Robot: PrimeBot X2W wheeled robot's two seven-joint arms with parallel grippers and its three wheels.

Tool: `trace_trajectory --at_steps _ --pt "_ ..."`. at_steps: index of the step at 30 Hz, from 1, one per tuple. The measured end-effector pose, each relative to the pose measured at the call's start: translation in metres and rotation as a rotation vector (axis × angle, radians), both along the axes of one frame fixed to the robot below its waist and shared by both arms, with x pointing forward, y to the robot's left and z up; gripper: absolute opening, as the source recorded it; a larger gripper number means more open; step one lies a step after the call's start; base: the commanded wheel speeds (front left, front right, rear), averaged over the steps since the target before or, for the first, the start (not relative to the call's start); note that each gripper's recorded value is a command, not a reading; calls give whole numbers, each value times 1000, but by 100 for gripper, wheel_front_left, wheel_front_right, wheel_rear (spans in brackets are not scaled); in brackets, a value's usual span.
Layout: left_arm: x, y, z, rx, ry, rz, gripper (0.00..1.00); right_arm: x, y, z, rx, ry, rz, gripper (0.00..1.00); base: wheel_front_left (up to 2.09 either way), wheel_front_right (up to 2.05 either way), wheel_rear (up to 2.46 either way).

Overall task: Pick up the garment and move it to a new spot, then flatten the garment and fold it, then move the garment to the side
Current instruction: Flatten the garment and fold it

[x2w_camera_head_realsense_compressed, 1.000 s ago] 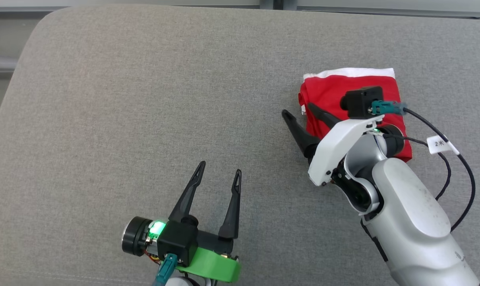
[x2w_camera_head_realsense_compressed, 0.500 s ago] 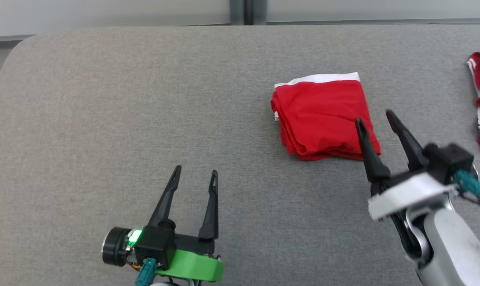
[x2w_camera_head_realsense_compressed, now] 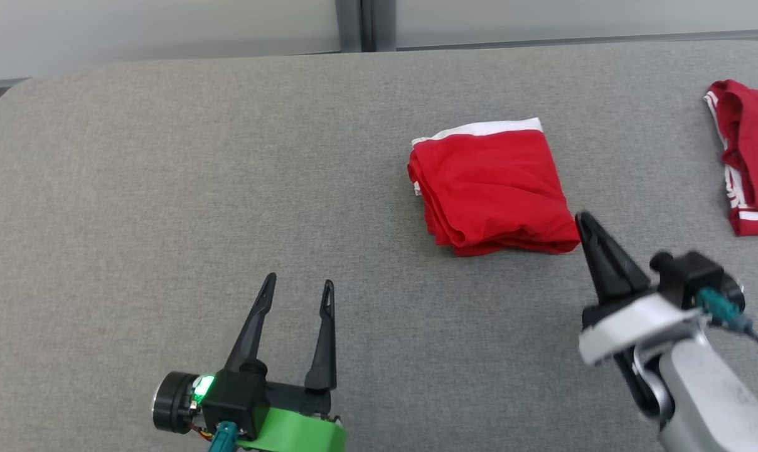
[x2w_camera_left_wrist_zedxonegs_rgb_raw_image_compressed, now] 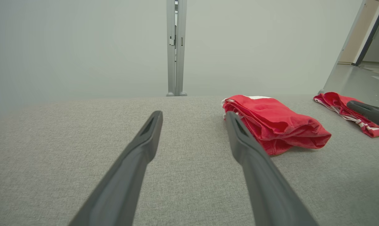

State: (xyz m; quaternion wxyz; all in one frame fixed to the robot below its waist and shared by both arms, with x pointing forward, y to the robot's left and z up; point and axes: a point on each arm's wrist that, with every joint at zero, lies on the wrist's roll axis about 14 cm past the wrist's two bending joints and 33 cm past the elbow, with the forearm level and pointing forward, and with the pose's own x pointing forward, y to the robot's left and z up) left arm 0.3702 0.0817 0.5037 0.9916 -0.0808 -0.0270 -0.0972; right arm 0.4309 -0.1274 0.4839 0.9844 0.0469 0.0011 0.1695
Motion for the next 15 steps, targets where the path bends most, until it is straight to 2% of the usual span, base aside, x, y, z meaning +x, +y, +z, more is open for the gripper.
trace_trajectory --at_steps 2,6,11,15 --pt "-1 -1 -1 1 4 -6 100 17 5 6 -24 -22 25 0 0 0 0" --pt "-3 -3 -5 6 15 -17 100 40 14 -10 -120 25 106 0 0 0 0" --pt "-5 2 -8 5 29 1 100 66 24 -16 -181 59 176 0 0 0 0" --pt "-3 7 -11 6 39 18 100 74 26 -37 -233 156 214 0 0 0 0"
